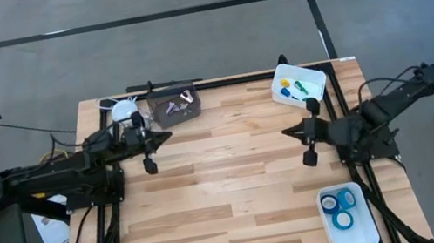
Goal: Pick and place Stapler, Stapler remover, tape
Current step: Return to Home Position
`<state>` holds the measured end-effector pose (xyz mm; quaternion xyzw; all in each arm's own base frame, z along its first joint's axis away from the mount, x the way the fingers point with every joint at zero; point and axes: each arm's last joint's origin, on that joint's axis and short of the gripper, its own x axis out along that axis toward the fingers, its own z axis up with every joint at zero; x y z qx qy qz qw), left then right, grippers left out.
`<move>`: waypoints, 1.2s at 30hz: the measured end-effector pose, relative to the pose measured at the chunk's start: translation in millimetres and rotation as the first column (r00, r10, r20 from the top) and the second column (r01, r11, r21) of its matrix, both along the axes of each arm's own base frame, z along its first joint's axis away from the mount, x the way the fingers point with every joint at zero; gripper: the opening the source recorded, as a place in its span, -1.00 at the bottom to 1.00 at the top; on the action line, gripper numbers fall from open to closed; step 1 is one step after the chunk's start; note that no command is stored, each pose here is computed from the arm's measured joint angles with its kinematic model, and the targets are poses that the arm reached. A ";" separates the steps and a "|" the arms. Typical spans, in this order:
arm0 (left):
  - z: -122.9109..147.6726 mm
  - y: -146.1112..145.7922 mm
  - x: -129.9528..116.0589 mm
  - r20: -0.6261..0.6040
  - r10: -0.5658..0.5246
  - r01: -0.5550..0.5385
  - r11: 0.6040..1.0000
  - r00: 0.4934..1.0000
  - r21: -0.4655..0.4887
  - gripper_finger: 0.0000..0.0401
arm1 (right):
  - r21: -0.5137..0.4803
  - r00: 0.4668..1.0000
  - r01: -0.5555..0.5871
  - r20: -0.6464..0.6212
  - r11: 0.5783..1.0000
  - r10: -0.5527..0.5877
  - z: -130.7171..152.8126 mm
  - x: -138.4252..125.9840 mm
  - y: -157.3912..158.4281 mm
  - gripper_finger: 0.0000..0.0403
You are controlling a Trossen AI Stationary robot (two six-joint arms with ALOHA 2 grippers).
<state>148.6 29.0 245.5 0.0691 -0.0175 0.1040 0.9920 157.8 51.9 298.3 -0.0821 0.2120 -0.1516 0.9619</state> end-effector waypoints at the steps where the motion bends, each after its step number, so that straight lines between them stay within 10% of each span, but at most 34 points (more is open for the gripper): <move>1: 0.1 -1.5 -2.1 -0.006 -0.007 0.007 1.000 1.000 0.006 -0.99 | 0.006 1.000 -0.007 0.002 1.000 0.007 -0.8 -0.7 -3.7 -1.00; 21: 13.6 -21.2 -75.1 0.144 0.009 -0.020 0.997 0.990 0.072 -0.99 | 0.036 0.976 -0.055 0.211 0.998 0.046 -29.1 -55.4 -31.5 -1.00; 36: 5.6 -21.6 -83.2 0.101 0.006 -0.009 1.000 0.995 0.028 -0.99 | -0.031 0.908 -0.173 0.383 0.984 0.171 -37.6 -85.5 -40.1 -1.00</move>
